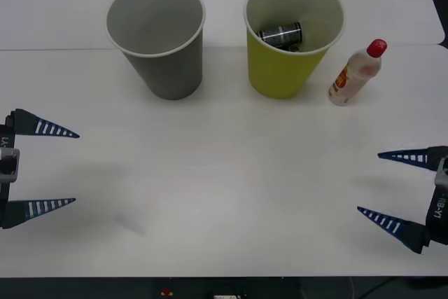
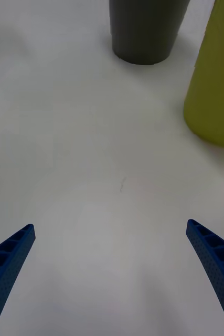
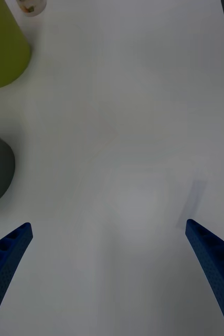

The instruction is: Put the can into the green bin and the plastic bottle into the gray bin

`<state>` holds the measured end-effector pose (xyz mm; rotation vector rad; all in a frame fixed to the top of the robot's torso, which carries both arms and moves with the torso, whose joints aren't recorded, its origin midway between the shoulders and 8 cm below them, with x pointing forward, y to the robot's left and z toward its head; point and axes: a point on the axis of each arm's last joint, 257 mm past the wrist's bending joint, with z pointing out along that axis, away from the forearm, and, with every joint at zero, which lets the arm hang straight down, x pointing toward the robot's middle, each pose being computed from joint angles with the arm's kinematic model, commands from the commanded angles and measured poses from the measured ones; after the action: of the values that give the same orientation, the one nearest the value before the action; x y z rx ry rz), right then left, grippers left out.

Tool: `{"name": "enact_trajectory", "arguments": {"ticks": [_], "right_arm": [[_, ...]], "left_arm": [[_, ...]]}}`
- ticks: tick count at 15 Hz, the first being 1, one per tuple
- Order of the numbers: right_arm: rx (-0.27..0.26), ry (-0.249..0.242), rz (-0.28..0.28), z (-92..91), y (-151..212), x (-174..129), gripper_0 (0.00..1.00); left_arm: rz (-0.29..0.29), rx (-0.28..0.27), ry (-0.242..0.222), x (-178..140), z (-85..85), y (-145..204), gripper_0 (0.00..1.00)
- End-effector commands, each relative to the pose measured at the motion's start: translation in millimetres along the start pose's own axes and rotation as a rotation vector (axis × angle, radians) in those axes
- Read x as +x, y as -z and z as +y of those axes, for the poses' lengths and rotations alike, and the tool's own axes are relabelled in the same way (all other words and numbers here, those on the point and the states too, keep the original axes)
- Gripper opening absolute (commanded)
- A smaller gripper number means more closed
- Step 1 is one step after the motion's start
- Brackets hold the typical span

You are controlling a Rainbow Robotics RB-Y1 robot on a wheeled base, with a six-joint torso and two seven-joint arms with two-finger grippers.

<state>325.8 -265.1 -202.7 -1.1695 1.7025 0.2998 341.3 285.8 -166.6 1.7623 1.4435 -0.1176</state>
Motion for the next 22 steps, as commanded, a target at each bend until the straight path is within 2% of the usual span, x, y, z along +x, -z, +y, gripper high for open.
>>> {"name": "enact_trajectory", "arguments": {"ticks": [1,6,10,12,16,17,19,21,22], "right_arm": [[0.05,-0.041,-0.013,-3.8,-3.4,3.5,1.0],[0.152,-0.181,-0.039,-9.9,-13.2,11.4,1.0],[0.255,-0.335,-0.057,-21.0,-16.3,20.3,1.0],[0.318,-0.406,-0.071,-29.1,-16.4,22.5,1.0],[0.442,-0.499,-0.115,-55.8,-12.1,23.2,1.0],[0.459,-0.53,-0.126,-58.9,-11.8,23.6,1.0],[0.484,-0.638,-0.165,-64.7,-11.2,22.8,1.0],[0.507,-0.716,-0.194,-69.6,-10.3,23.3,1.0],[0.536,-0.737,-0.203,-75.7,-8.0,25.5,1.0]], "left_arm": [[0.0,0.0,0.0,0.0,0.0,0.0,1.0],[0.0,0.0,0.0,0.0,0.0,0.0,1.0],[0.0,0.0,0.0,0.0,0.0,0.0,1.0],[0.0,0.0,0.0,0.0,0.0,0.0,1.0],[0.0,0.0,0.0,0.0,0.0,0.0,1.0],[0.0,0.0,0.0,0.0,0.0,0.0,1.0],[0.0,0.0,0.0,0.0,0.0,0.0,1.0],[0.0,0.0,0.0,0.0,0.0,0.0,1.0],[0.0,0.0,0.0,0.0,0.0,0.0,1.0]]}}
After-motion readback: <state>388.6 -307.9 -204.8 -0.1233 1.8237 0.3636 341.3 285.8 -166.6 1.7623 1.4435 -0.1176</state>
